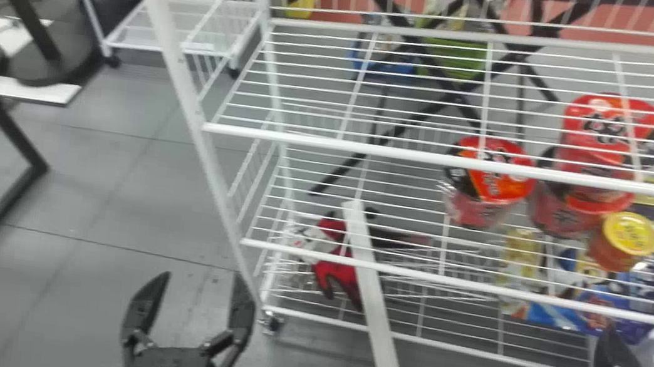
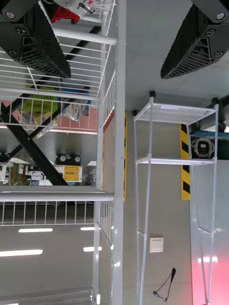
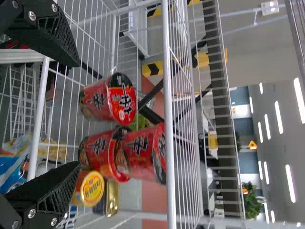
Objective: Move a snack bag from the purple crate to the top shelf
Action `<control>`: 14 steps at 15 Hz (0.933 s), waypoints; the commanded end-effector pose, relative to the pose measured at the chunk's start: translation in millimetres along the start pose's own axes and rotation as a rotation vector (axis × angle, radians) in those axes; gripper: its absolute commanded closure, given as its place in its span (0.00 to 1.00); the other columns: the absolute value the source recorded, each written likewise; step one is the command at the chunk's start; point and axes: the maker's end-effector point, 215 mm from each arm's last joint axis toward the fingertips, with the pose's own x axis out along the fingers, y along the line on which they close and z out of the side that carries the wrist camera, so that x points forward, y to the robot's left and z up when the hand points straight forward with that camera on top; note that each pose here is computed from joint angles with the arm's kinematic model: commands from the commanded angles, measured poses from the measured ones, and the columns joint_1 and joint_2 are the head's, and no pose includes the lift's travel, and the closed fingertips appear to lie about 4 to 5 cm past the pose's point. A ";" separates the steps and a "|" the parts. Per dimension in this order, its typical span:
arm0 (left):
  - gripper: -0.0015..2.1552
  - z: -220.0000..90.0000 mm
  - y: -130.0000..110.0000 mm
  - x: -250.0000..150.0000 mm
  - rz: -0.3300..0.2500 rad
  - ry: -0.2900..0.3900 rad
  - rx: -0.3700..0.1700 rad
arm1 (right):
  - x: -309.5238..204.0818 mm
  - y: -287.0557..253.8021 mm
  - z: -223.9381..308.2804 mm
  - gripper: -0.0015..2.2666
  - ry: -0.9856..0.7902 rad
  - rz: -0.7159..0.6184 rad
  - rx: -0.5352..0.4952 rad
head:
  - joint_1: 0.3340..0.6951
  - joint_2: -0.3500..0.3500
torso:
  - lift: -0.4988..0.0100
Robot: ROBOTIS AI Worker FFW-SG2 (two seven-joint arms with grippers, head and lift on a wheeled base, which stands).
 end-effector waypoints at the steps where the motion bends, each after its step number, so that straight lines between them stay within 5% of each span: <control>1: 0.06 -0.7 -0.3 3.1 -0.002 -0.002 -0.002 | -24.9 -53.8 22.3 0.03 0.026 -0.070 0.057 | 1.00 0.64 | 0.09; 7: 0.06 -4.5 -5.1 9.6 -0.015 0.001 -0.009 | -93.9 -177.5 12.0 0.03 0.238 -0.206 0.277 | 1.00 0.26 | 0.09; 10: 0.06 -3.6 -7.5 10.9 -0.024 -0.003 -0.010 | -119.1 -220.9 -5.8 0.03 0.266 -0.249 0.651 | 1.00 0.10 | 0.09; 14: 0.06 -3.4 -7.0 10.8 -0.025 -0.004 -0.009 | -115.1 -287.6 1.6 0.02 0.172 -0.328 0.729 | 1.00 0.00 | 0.09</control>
